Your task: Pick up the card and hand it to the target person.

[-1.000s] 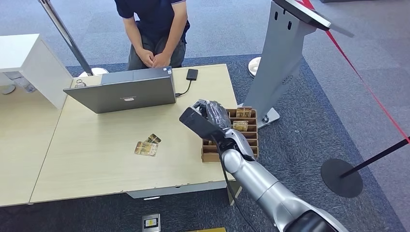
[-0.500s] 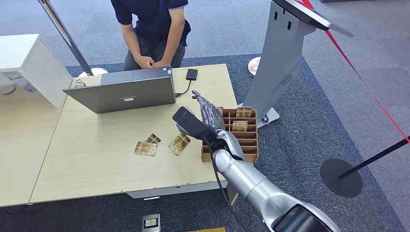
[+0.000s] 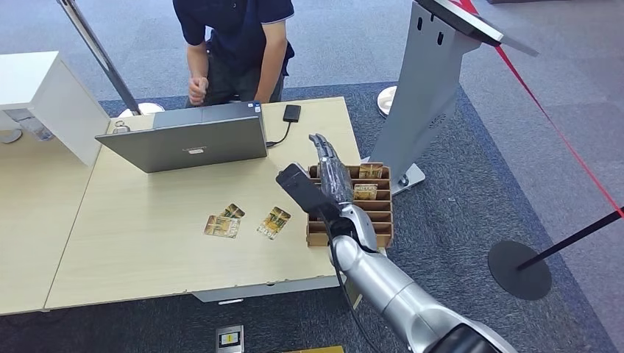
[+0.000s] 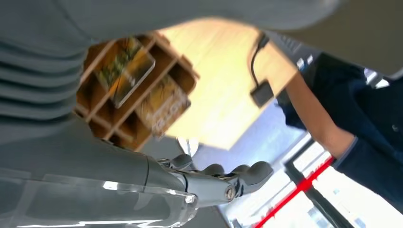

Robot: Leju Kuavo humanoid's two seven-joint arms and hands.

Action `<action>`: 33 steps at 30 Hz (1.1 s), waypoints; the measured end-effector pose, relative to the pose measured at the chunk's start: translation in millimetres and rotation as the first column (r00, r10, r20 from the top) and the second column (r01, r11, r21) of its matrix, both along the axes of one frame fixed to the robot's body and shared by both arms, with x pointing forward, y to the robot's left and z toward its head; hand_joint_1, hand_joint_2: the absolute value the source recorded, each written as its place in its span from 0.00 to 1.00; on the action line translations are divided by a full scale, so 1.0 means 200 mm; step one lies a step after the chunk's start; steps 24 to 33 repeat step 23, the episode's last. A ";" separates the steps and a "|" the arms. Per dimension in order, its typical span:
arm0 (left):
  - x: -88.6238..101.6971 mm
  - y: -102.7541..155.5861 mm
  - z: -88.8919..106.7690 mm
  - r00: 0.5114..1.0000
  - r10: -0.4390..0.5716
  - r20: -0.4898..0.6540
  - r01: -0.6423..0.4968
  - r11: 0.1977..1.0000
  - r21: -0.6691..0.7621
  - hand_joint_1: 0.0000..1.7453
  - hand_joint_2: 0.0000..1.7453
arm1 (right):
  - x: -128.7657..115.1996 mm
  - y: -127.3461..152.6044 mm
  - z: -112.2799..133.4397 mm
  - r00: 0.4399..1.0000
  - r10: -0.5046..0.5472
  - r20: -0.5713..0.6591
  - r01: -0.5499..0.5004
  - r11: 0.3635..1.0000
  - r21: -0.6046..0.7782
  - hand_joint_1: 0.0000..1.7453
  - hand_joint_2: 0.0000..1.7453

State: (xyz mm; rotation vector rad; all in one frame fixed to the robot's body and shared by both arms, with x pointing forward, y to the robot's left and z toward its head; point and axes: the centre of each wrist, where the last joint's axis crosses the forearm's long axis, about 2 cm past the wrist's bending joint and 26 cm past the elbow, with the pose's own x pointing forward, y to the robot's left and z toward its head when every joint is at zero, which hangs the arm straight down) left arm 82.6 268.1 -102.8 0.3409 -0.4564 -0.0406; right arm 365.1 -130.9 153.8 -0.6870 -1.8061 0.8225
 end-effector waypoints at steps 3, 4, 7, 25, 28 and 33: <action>-0.01 0.00 0.00 1.000 0.006 -0.003 -0.006 1.000 0.002 0.00 0.00 | -0.06 -0.05 0.03 0.992 -0.048 0.117 0.058 0.995 -0.081 0.00 0.50; -0.01 0.00 0.00 1.000 0.007 -0.004 -0.007 1.000 0.003 0.00 0.00 | -0.09 -0.07 0.04 0.986 -0.061 0.156 0.078 0.992 -0.101 0.00 0.75; -0.01 0.00 0.00 1.000 0.007 -0.004 -0.007 1.000 0.004 0.00 0.00 | -0.19 -0.15 0.06 0.967 -0.103 0.233 0.133 0.984 -0.121 0.00 1.00; -0.01 0.00 0.00 1.000 -0.020 0.016 0.020 1.000 -0.003 0.00 0.00 | -0.41 -0.46 0.08 0.954 -0.235 0.187 0.233 0.972 0.029 0.00 1.00; -0.01 0.00 0.00 1.000 -0.020 0.016 0.020 1.000 -0.003 0.00 0.00 | -0.41 -0.46 0.08 0.954 -0.235 0.187 0.233 0.972 0.029 0.00 1.00; -0.01 0.00 0.00 1.000 -0.020 0.016 0.020 1.000 -0.003 0.00 0.00 | -0.41 -0.46 0.08 0.954 -0.235 0.187 0.233 0.972 0.029 0.00 1.00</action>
